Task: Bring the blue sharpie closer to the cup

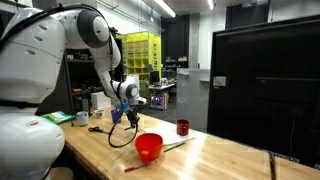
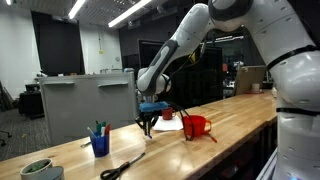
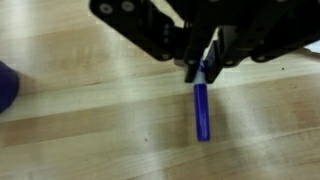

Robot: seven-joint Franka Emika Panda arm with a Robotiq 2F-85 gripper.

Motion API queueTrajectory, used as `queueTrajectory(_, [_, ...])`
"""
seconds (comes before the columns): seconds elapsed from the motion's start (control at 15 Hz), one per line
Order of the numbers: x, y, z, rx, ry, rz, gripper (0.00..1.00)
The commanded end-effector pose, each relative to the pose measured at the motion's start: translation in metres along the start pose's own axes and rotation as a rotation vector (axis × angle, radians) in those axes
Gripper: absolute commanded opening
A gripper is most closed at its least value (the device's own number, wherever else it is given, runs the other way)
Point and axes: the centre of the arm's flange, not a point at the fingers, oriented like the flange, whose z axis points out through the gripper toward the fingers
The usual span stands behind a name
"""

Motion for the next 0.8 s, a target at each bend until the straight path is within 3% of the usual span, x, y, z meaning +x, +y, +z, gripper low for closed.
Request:
queueTrajectory(0.0, [-0.013, 0.003, -0.012, 0.000, 0.032, -0.030, 0.46])
queueTrajectory(0.27, [-0.009, -0.005, -0.045, 0.026, 0.091, -0.059, 0.72])
queueTrajectory(0.47, [-0.001, -0.011, -0.096, 0.047, 0.184, -0.103, 0.94])
queueTrajectory(0.53, [0.005, -0.007, -0.118, 0.022, 0.226, -0.133, 0.99])
queueTrajectory(0.73, [0.031, 0.033, -0.171, -0.093, 0.300, -0.148, 1.00])
